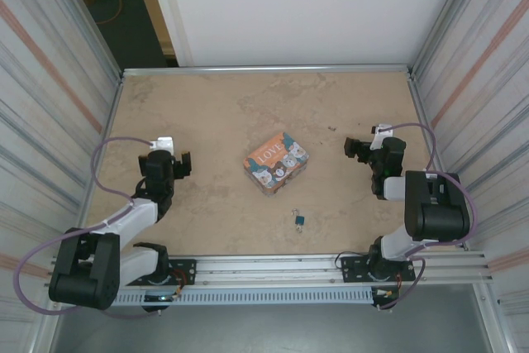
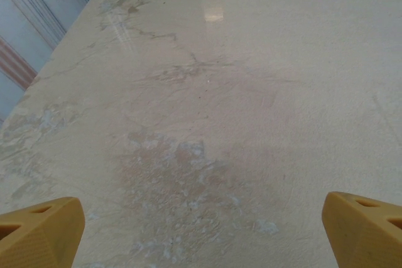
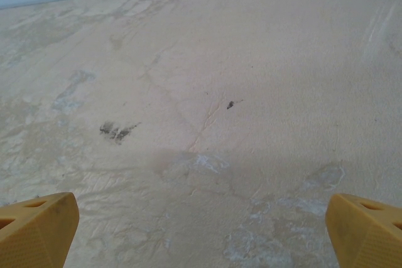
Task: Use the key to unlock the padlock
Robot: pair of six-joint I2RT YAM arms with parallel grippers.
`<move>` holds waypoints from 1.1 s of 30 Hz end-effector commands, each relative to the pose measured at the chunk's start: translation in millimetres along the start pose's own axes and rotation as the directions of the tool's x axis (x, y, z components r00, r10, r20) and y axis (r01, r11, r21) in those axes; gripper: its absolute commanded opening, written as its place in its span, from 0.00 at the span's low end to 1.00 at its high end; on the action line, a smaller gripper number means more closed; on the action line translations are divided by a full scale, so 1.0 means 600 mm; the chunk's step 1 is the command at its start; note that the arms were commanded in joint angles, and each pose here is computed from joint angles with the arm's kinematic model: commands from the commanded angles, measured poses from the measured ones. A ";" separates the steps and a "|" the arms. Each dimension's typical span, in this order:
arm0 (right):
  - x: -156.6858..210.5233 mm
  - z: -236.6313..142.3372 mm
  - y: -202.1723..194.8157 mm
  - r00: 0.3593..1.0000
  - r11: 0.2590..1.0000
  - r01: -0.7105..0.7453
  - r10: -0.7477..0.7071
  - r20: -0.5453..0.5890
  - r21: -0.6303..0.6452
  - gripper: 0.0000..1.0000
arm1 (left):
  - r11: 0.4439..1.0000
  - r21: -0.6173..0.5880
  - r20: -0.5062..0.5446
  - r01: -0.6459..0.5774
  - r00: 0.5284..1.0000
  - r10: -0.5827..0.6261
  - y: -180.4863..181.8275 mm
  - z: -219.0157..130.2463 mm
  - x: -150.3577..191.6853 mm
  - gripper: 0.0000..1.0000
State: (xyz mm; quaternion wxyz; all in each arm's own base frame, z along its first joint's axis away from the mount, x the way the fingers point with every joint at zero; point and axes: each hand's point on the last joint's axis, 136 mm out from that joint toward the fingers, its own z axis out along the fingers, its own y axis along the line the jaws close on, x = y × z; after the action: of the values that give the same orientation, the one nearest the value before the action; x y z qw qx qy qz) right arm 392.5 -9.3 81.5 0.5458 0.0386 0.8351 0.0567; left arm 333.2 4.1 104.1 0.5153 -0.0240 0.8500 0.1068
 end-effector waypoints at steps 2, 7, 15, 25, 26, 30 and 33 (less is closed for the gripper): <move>-0.001 0.002 -0.003 1.000 1.000 0.018 -0.018 -0.001 0.017 0.99 | 0.998 0.044 0.078 0.043 0.996 -0.046 -0.009 0.001 -0.033 0.98; -0.002 0.002 -0.002 1.000 1.000 0.022 -0.022 0.001 0.021 0.99 | 0.995 0.096 0.139 0.015 0.990 -0.028 -0.030 0.013 -0.050 0.98; 0.000 0.002 -0.002 1.000 0.999 0.026 -0.026 -0.001 0.028 0.99 | 0.989 0.125 0.211 -0.081 0.976 0.053 -0.046 0.023 -0.066 0.99; -0.001 0.002 -0.001 1.000 0.999 0.027 -0.027 -0.001 0.027 0.99 | 0.981 0.183 0.241 -0.066 0.970 0.020 -0.049 0.058 -0.036 0.99; 0.001 0.002 -0.001 1.000 0.999 0.027 -0.027 -0.003 0.028 0.99 | 0.980 0.187 0.213 -0.063 0.977 0.022 -0.050 0.061 -0.033 0.99; -0.001 0.002 -0.002 1.000 0.999 0.027 -0.027 -0.001 0.029 0.99 | 0.981 0.190 0.117 -0.034 0.993 0.012 -0.045 0.092 -0.034 0.99; -0.001 0.002 -0.002 1.000 0.999 0.026 -0.026 -0.001 0.029 0.99 | 0.974 0.226 0.098 0.019 0.994 -0.042 -0.034 0.095 -0.032 0.99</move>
State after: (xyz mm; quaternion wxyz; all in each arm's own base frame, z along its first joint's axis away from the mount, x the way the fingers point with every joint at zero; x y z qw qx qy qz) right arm 392.7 -8.8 81.3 0.5458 0.0402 0.8355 0.0492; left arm 393.6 -6.5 94.8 0.5698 0.0329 0.8206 0.0281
